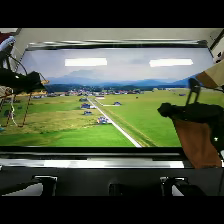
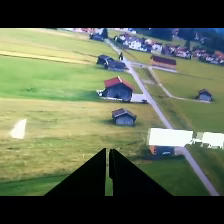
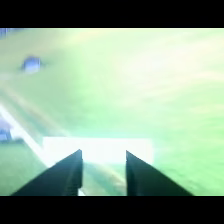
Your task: Fold the clothes and pants, and hang the long-sleeved shirts on hangers.
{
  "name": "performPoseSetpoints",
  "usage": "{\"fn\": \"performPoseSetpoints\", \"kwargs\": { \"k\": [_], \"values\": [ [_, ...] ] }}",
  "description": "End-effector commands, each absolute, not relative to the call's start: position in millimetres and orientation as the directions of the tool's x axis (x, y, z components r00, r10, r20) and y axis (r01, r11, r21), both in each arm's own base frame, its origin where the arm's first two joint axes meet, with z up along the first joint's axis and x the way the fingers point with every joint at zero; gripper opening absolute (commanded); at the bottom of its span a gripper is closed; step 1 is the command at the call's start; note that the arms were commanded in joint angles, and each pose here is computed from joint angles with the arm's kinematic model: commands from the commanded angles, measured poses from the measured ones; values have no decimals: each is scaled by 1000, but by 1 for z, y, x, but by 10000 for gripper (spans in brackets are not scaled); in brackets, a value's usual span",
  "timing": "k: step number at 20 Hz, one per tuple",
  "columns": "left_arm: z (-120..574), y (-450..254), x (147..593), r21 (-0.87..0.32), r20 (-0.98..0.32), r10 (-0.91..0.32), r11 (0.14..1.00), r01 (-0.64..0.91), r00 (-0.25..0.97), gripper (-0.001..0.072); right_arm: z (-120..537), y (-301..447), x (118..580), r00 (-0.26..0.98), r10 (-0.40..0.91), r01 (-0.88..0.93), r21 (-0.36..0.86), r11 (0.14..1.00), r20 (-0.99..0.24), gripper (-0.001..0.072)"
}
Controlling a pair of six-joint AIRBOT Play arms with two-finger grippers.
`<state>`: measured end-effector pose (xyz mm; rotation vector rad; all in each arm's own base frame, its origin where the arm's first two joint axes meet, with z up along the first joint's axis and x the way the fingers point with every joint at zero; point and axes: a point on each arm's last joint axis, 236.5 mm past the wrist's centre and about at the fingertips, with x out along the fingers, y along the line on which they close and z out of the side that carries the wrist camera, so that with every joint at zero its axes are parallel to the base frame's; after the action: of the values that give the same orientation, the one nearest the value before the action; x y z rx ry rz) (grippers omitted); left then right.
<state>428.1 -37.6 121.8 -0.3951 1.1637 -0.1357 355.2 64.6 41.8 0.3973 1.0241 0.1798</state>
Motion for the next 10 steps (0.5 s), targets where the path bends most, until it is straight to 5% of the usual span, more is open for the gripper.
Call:
{"fn": "performPoseSetpoints", "kwargs": {
  "k": [1, 2, 10],
  "values": [
    [72, -39, 400, -223, -947, -205, 974, -44, 249, 58, -1, 100, 341, 365, 317, -53, 321, 946, -875, 96],
    [56, -38, 393, -172, -963, -163, 985, -28, 214, 57, -5, 100, 342, 358, 316, -49, 320, 946, -879, 42],
    [-3, -44, 364, -82, -994, -82, 997, 2, 76, 57, -8, 95, 343, 358, 296, -57, 295, 954, -886, 52]
  ]
}}
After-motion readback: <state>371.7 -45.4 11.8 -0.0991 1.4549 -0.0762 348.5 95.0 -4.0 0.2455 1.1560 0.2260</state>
